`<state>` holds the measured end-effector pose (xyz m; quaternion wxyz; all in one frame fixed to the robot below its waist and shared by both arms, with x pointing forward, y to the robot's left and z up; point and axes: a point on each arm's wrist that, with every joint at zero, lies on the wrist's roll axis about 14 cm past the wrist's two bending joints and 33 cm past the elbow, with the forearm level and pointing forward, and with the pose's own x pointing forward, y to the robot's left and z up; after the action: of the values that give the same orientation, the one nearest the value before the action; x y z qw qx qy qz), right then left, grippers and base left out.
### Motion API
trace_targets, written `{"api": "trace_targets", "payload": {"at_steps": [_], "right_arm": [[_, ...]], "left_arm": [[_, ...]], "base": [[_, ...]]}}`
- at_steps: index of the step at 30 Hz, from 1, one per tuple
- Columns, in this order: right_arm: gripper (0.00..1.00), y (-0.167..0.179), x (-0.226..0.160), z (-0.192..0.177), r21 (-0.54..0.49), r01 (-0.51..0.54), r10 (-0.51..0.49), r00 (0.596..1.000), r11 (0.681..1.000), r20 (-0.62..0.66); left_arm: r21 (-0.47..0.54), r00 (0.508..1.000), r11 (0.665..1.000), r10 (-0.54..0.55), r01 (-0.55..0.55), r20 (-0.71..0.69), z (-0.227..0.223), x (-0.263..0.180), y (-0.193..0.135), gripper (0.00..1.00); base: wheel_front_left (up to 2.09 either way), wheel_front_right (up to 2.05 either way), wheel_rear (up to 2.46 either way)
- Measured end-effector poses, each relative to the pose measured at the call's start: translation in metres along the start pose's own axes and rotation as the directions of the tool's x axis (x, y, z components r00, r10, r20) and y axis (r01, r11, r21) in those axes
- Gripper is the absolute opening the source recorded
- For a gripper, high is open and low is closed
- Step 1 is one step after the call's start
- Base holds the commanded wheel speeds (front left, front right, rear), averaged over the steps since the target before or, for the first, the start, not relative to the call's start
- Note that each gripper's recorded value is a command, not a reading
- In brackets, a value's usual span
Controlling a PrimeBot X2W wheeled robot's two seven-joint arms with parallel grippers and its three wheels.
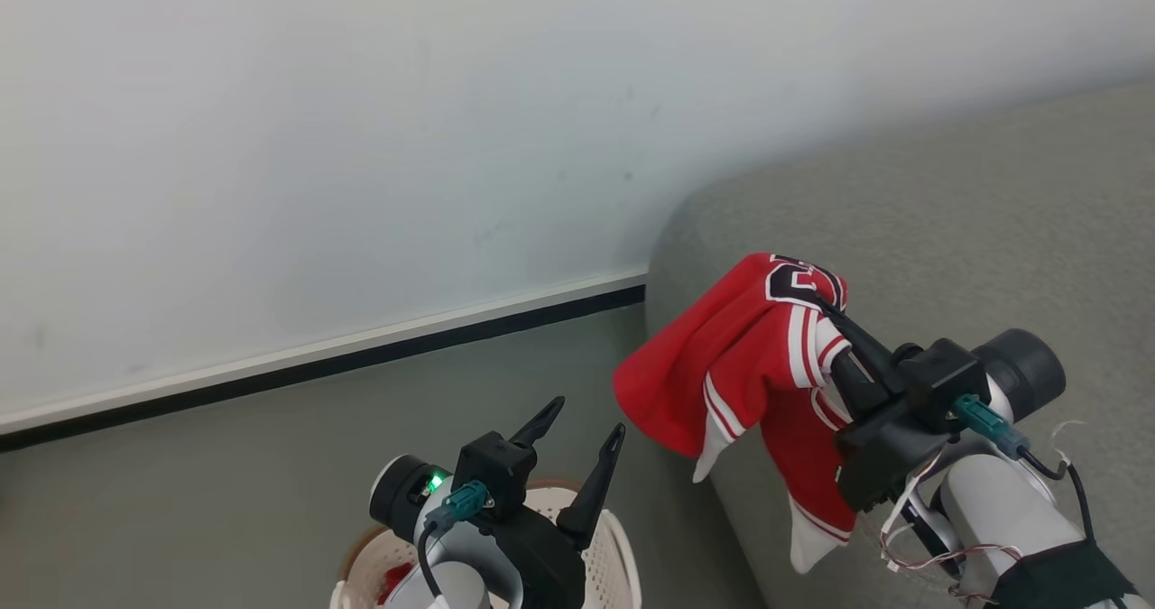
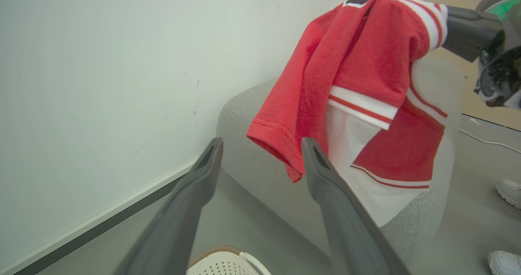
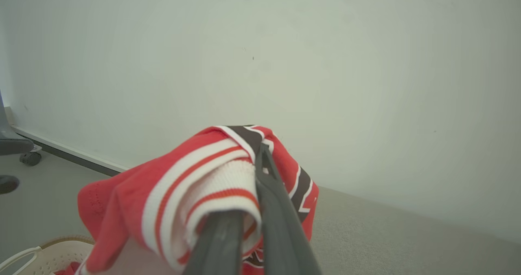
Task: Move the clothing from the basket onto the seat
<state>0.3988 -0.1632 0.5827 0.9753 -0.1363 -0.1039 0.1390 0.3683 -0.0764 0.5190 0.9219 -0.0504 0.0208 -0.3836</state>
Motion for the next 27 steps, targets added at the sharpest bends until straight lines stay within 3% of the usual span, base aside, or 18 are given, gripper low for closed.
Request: {"api": "trace_targets", "payload": {"at_steps": [14,21,27], "right_arm": [[0.0,-0.069,-0.056,-0.006,-0.1,0.166,-0.17,0.985,0.981,-0.037],[0.0,-0.093,-0.046,-0.001,-0.125,0.201,-0.207,0.978,0.972,-0.036],[0.0,-0.158,-0.01,0.032,-0.109,0.312,-0.311,0.95,0.944,0.029]], "left_arm": [[-0.03,0.985,0.985,-0.172,0.173,0.017,0.001,0.025,-0.057,1.0],[-0.055,0.979,0.978,-0.2,0.202,0.035,0.0,0.032,-0.061,1.0],[-0.042,0.977,0.978,-0.203,0.206,0.061,0.001,0.045,-0.045,1.0]], "base": [[0.0,0.0,0.0],[0.0,0.0,0.0],[0.0,0.0,0.0]]}}
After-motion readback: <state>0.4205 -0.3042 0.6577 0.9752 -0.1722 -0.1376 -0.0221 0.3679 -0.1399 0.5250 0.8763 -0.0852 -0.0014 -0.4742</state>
